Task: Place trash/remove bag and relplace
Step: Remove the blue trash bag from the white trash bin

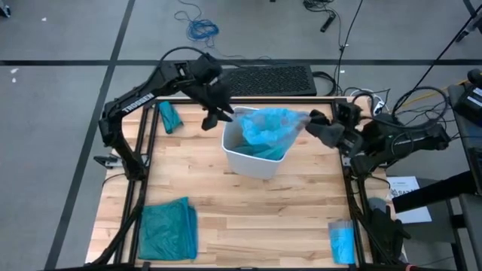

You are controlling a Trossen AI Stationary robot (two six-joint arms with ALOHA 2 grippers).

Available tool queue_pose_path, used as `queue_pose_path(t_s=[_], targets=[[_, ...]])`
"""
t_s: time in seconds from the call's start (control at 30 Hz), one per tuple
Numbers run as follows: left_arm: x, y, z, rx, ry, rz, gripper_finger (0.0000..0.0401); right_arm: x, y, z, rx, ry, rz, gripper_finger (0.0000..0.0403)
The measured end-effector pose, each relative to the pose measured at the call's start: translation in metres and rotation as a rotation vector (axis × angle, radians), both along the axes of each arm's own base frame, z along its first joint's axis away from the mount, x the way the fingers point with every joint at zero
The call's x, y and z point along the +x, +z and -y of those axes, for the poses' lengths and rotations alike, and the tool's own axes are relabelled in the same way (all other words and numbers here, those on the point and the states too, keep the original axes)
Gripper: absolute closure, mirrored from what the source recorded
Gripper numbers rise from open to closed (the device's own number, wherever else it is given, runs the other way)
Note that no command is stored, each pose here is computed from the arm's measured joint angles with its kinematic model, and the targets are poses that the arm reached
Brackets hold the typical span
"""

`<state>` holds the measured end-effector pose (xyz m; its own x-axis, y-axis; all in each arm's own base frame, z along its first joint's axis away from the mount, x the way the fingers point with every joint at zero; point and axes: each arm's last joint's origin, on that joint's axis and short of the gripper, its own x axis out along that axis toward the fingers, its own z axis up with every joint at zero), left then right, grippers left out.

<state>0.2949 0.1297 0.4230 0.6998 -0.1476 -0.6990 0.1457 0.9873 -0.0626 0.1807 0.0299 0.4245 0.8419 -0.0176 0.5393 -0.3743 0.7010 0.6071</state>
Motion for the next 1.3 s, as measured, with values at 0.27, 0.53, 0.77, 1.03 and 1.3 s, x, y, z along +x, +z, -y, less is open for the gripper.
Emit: queue_pose_path(t_s=[0.27,0.53,0.77,1.03,1.3], targets=[[0.01,0.004,0.008,0.108,0.038,0.038,0.0253,0.003,-0.016,-0.001,0.04,0.031,-0.195,0.0212],[0.008,-0.003,0.005,0.347,0.002,-0.079,0.0253,-0.004,-0.008,0.001,-0.002,-0.018,-0.122,0.0222],[0.008,-0.006,0.011,0.416,-0.112,-0.108,0.0253,-0.004,-0.008,0.001,-0.014,-0.033,-0.124,0.0224],[0.027,-0.017,0.032,0.459,-0.255,-0.114,0.0253,-0.005,-0.006,0.001,-0.029,-0.044,-0.102,0.0225],[0.062,-0.031,0.039,0.673,-0.1,-0.162,0.0253,-0.005,-0.006,0.001,-0.036,-0.043,-0.103,0.0225]])
